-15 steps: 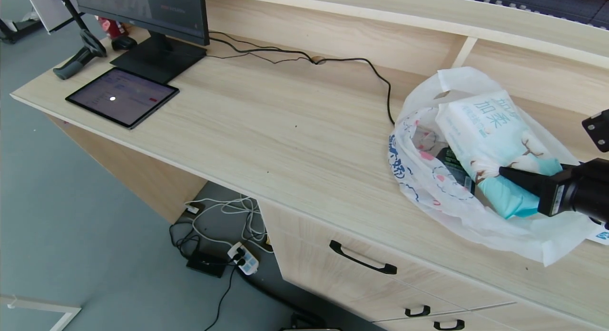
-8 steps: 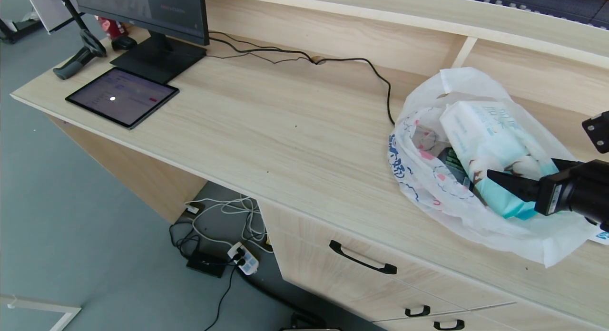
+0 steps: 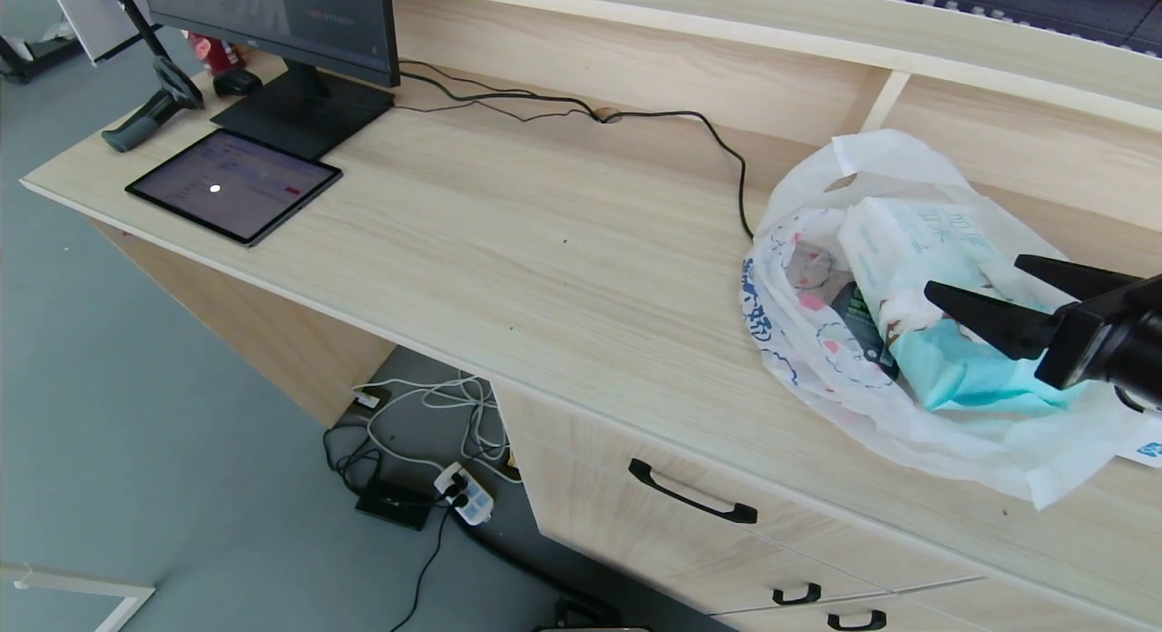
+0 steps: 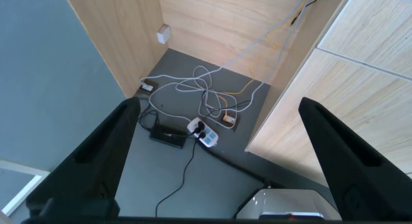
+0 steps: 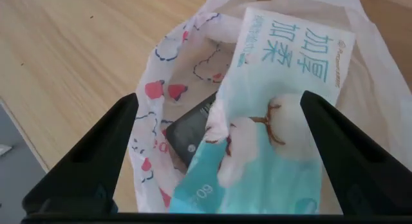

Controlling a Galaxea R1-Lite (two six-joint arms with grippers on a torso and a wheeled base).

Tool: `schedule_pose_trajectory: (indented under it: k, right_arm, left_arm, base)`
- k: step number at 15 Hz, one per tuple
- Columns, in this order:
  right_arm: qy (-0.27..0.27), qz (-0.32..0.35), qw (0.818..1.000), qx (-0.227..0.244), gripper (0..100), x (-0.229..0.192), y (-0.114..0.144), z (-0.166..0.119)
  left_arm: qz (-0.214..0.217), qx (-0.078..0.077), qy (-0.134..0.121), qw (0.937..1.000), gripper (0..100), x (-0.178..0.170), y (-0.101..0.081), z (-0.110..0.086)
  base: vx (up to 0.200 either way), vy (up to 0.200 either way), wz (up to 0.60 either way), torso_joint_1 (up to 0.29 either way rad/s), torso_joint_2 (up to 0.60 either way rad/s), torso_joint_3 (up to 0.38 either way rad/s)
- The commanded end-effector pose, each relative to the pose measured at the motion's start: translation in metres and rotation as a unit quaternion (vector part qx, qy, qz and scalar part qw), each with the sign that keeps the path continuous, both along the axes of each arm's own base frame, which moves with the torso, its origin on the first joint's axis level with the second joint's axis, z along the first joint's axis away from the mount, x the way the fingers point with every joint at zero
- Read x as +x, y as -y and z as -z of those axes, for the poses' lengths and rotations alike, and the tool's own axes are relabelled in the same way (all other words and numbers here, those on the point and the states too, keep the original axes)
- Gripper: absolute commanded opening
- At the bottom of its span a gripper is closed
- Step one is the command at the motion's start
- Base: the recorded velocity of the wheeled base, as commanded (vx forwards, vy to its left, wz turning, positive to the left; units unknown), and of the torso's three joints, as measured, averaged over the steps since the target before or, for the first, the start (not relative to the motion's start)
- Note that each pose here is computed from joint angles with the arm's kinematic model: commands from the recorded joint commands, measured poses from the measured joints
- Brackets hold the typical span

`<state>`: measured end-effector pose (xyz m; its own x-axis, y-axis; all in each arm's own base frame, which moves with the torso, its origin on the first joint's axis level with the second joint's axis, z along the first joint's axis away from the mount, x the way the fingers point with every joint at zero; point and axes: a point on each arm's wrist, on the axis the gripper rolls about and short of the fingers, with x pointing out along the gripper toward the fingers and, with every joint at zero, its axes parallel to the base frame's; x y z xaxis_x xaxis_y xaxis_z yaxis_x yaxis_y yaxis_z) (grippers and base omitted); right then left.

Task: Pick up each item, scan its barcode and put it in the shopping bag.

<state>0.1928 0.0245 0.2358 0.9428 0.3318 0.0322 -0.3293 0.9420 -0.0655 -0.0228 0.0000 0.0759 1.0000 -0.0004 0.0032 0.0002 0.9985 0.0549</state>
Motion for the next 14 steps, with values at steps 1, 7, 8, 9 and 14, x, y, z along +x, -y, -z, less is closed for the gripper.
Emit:
schedule_pose_trajectory:
  k: [1,7,8,9,14]
  right_arm:
    - [0.030,0.017,0.999,0.027,100,-0.025,0.002,-0.013]
    - [0.065,0.016,0.993,0.100,100,-0.088,0.009,-0.073]
    - [0.062,0.015,0.993,0.100,100,-0.097,0.010,-0.076]
    - [0.045,0.007,0.995,0.093,100,-0.127,0.012,-0.076]
    - [-0.013,-0.014,0.998,0.053,100,-0.218,0.023,-0.018]
  left_arm:
    - [0.000,0.000,0.001,1.0000,100,0.000,0.000,0.000]
    - [0.000,-0.001,0.000,1.0000,100,0.000,0.000,0.000]
    - [0.000,-0.001,0.000,1.0000,100,0.000,0.000,0.000]
    - [0.000,-0.001,0.000,1.0000,100,0.000,0.000,0.000]
    - [0.000,-0.001,0.000,1.0000,100,0.000,0.000,0.000]
  base:
    - [0.000,0.000,0.00,0.000,0.00,0.000]
    - [0.000,0.000,0.00,0.000,0.00,0.000]
    - [0.000,0.000,0.00,0.000,0.00,0.000]
    - [0.000,0.000,0.00,0.000,0.00,0.000]
    - [0.000,0.000,0.00,0.000,0.00,0.000]
